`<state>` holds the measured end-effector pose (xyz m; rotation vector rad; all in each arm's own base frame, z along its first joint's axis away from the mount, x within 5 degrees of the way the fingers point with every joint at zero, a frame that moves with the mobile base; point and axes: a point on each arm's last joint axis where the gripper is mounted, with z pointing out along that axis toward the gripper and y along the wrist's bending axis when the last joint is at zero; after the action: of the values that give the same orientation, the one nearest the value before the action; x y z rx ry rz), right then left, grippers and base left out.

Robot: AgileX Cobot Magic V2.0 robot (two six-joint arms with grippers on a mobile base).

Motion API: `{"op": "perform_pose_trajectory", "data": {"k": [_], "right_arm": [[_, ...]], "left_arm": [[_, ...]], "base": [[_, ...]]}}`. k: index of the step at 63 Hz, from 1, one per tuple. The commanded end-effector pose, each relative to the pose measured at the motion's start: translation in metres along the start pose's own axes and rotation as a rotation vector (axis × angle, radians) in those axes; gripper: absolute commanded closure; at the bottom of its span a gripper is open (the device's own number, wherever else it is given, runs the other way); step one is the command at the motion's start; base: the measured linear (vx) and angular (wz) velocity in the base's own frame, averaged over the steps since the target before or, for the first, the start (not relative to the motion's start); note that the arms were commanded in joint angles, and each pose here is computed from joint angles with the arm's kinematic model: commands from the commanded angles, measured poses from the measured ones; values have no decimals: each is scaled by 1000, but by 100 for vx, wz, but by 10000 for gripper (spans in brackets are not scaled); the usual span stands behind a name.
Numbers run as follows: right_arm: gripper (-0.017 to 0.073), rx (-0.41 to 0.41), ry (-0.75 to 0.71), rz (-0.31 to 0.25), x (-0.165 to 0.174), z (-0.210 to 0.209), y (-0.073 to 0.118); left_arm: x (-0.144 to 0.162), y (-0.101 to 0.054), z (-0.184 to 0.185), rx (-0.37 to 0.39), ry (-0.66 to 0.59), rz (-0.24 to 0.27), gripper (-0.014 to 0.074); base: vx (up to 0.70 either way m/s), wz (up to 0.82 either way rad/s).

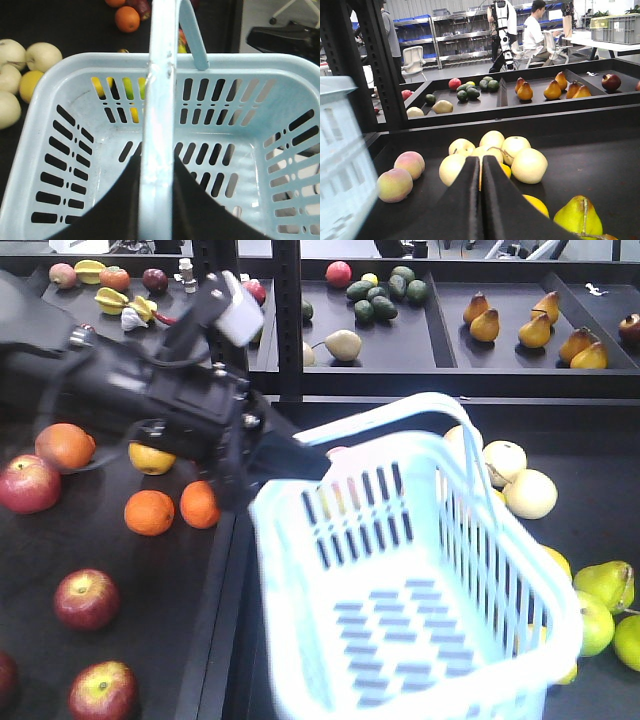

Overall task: Pick three apples into basket with both arms
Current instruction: 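Close the left gripper on the basket handle and lift it, then carry the basket up toward the robot with the left gripper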

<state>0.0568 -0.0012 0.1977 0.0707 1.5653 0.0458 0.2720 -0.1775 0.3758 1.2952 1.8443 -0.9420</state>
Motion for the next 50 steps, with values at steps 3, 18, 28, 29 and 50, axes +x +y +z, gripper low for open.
{"op": "perform_pose_trajectory", "data": {"k": [3,18,28,29,50], "right_arm": [[564,-9,-70,-10,-3,-1,1],[564,-9,-70,-10,-3,-1,1],[564,-9,-70,-10,-3,-1,1],[564,-9,-70,-10,-3,-1,1],[564,-9,-70,-10,-3,-1,1]], "left_arm": [[-13,-42,-36,-10,-30,7,601],[13,-84,-70,-221,-97,-20,601],[32,-103,-89,-377,-265,-137,601],[34,-107,-92,-391,-285,-143,601],[97,-142,-104,-518,-405,-185,601]], "base": [[0,0],[0,0],[0,0],[0,0],[0,0]]}}
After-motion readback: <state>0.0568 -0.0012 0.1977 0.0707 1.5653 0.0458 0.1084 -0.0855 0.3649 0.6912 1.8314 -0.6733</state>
